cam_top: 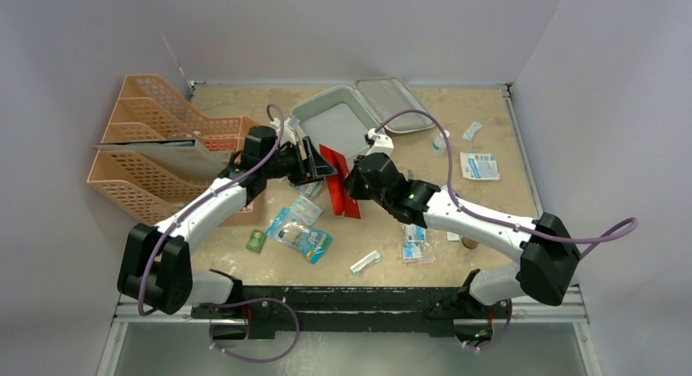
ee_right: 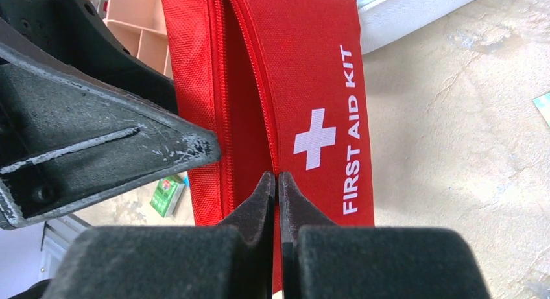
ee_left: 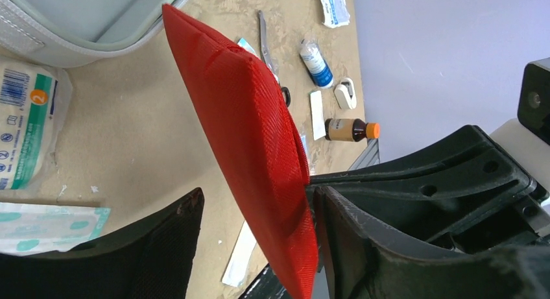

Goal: Organize the medicine kit
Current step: Pick up the medicine pouch from the center of the board.

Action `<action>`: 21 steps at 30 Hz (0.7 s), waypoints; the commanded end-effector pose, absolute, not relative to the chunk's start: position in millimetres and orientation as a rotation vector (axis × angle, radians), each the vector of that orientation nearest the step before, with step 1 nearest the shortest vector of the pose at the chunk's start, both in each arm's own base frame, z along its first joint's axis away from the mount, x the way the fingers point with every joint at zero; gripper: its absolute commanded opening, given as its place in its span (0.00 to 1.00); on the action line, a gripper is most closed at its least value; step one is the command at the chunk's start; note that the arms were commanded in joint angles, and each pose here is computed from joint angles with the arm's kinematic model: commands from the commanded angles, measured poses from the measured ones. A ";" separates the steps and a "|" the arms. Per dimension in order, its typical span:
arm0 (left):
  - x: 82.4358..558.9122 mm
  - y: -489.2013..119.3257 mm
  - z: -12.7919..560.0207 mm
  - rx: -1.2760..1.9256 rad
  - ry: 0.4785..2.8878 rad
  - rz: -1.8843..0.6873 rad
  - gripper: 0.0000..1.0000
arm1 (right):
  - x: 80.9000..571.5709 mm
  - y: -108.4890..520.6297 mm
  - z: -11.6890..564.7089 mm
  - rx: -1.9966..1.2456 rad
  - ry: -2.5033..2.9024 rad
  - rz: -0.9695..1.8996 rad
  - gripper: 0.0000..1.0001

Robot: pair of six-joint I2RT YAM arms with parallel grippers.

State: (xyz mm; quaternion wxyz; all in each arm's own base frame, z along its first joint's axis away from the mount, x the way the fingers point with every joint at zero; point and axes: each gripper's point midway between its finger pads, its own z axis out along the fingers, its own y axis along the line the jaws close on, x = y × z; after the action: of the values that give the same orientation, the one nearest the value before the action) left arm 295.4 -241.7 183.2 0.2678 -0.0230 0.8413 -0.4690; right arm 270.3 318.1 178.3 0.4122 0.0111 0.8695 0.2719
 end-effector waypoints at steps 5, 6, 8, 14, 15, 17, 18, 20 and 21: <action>303.7 -255.0 195.3 0.018 2.213 -1.289 0.48 | 280.3 324.4 190.4 0.090 2.136 0.706 0.00; 301.6 -254.7 192.6 0.020 2.233 -1.276 0.45 | 280.1 324.0 190.2 0.094 2.136 0.705 0.00; 300.5 -254.3 190.5 0.027 2.251 -1.255 0.40 | 280.7 322.8 189.4 0.104 2.134 0.704 0.00; 298.7 -257.4 185.7 0.031 2.271 -1.260 0.42 | 280.9 322.1 188.9 0.121 2.132 0.706 0.00; 298.5 -258.4 186.3 0.033 2.269 -1.266 0.42 | 280.9 322.1 188.6 0.124 2.132 0.706 0.00; 297.3 -260.4 186.0 0.039 2.270 -1.278 0.40 | 280.9 321.6 186.8 0.129 2.136 0.703 0.00; 296.5 -261.4 186.9 0.045 2.268 -1.283 0.36 | 281.2 321.5 186.0 0.132 2.136 0.702 0.00; 296.2 -261.6 188.1 0.052 2.264 -1.285 0.30 | 280.6 321.3 184.1 0.134 2.141 0.700 0.00; 295.8 -261.3 187.9 0.052 2.266 -1.283 0.26 | 280.5 321.3 182.8 0.135 2.144 0.699 0.00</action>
State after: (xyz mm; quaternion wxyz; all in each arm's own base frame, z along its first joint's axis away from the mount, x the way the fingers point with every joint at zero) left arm 290.6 -254.5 169.5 0.2442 -0.0058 0.8519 -0.4633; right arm 273.9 319.5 172.0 0.4088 0.0315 0.8714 0.2695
